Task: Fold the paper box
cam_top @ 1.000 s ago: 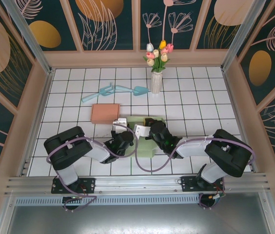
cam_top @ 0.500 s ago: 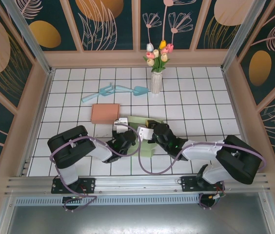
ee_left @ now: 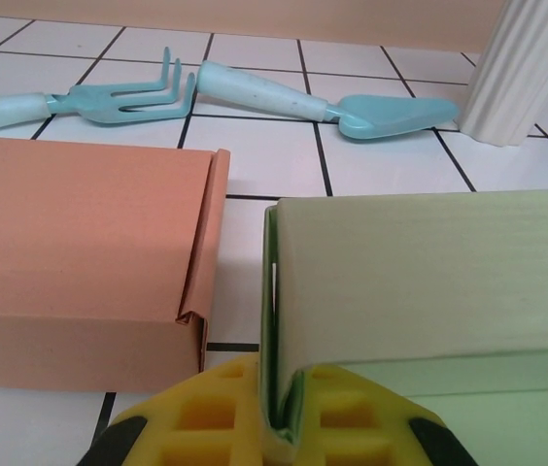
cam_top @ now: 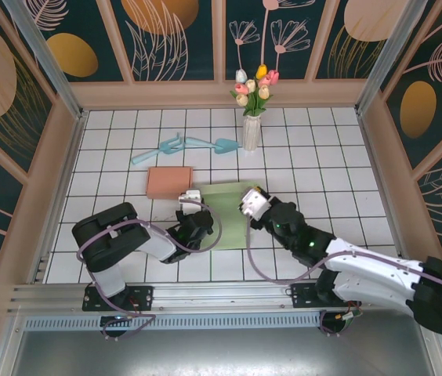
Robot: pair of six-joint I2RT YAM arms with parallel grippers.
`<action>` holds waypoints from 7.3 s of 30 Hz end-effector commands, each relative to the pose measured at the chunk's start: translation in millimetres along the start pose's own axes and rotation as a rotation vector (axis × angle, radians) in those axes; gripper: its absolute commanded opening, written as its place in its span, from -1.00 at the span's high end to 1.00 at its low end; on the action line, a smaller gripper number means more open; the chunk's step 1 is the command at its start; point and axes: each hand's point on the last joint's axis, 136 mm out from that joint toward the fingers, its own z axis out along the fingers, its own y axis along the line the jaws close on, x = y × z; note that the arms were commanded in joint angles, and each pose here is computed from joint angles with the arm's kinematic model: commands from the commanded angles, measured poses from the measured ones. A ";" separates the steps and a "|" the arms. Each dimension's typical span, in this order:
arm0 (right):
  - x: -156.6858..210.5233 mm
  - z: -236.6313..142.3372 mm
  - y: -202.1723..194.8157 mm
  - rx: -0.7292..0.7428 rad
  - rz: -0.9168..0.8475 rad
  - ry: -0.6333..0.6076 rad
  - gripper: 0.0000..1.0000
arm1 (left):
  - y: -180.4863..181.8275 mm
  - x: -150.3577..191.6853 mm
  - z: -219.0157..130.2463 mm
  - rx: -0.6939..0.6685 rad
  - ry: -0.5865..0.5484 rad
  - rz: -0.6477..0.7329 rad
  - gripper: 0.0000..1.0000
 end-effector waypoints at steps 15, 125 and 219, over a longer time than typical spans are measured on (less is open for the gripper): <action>18.3 57.8 2.3 0.097 0.831 0.232 -0.03 | 14.6 21.5 -10.6 -0.025 0.051 0.029 1.00; 78.4 15.9 -43.1 -0.321 -0.467 0.292 -0.43 | 28.5 3.1 -43.4 0.045 0.004 -0.014 1.00; 71.8 62.0 -16.3 0.440 0.390 0.225 0.70 | 8.5 -10.1 -43.9 -0.054 0.165 -0.359 1.00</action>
